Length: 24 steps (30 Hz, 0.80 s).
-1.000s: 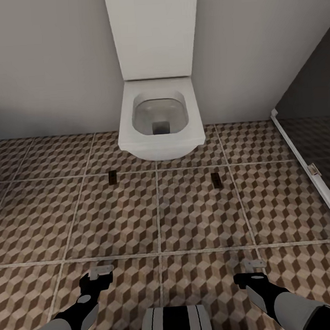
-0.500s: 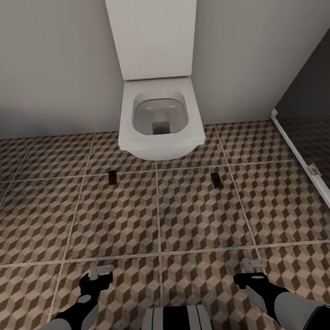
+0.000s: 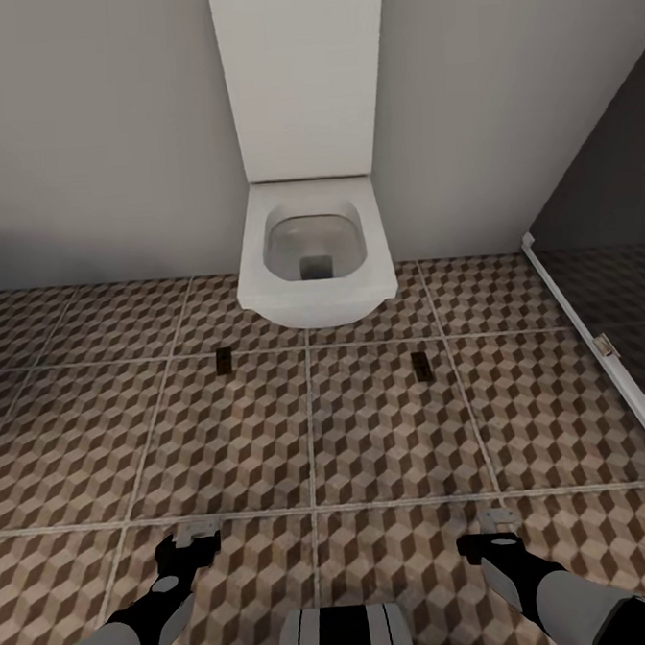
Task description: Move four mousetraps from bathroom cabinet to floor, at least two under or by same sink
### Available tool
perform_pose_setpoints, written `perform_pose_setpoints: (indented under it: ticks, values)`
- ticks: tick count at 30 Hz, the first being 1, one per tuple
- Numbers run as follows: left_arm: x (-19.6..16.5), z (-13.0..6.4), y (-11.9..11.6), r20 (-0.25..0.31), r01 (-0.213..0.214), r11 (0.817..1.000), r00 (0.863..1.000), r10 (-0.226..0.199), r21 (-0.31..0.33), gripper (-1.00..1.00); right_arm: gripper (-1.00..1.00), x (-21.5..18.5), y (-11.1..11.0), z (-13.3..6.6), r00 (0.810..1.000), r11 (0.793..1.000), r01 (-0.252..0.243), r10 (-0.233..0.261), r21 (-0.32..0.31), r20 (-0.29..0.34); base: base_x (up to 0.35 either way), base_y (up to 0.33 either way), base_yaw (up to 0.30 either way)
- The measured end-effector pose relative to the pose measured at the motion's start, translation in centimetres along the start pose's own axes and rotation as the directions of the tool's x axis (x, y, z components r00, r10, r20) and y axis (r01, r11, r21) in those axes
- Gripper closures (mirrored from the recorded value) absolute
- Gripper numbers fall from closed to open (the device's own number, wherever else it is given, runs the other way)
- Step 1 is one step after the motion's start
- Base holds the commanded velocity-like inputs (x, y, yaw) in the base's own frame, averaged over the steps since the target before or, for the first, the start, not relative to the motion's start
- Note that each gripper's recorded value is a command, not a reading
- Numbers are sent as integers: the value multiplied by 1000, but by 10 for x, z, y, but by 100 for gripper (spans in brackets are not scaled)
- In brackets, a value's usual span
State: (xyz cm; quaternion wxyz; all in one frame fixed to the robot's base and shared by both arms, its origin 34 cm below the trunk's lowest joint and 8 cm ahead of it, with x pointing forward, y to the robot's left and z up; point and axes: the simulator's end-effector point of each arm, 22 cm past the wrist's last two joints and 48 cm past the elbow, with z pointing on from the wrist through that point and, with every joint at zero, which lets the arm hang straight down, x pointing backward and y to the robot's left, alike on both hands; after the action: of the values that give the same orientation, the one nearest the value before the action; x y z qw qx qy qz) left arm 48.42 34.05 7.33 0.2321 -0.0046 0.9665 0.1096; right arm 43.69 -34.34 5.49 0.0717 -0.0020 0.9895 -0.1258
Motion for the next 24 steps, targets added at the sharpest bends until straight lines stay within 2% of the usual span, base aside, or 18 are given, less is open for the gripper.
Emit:
perform_pose_setpoints:
  ticks: [24]
  values:
    - [-54,-20,7,96,20,1000,995,-20,0,-100,-100,-46,-9,-32,995,1000,-24,24,1,94,0,0,0]
